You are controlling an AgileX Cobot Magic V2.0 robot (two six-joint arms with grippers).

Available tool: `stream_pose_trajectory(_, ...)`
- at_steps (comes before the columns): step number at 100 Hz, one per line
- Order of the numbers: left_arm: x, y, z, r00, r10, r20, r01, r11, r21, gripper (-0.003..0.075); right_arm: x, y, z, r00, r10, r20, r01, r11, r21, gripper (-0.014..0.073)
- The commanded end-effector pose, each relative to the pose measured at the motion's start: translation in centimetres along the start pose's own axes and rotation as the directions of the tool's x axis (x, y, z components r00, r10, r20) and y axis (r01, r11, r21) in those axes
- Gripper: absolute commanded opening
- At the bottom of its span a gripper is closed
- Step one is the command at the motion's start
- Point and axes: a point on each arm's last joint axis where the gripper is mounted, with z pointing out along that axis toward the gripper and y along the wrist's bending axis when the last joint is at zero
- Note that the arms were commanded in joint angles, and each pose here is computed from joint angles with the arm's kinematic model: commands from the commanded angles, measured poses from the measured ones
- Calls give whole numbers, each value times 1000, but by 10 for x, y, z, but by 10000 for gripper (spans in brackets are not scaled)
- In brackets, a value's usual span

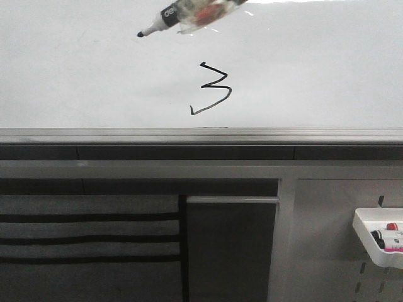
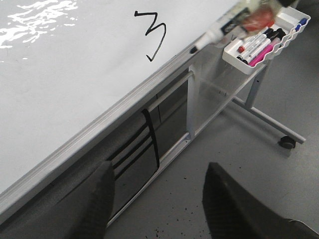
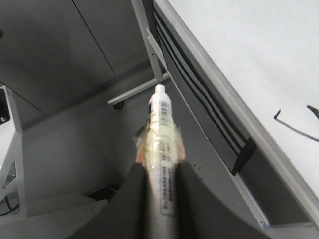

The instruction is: Write number 3 on whiteboard

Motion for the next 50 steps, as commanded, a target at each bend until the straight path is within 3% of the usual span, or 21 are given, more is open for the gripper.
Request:
stream_pose_trajectory(1,-12,2,-6,996,-29,83,31,999,-27,370,2,18,-24,994,-44,104,39,998,47,-17)
stream_pose_trajectory(26,-16,7,-7,992,-24,126,35,996,-82,370,25,38,-37,993,-53,105,48,997,56,-17)
stream_pose_trajectory(50,-21,5,-7,980,-81,184,91,995,-44,370,25,33,-32,963,-255,89,248,965,89,-17)
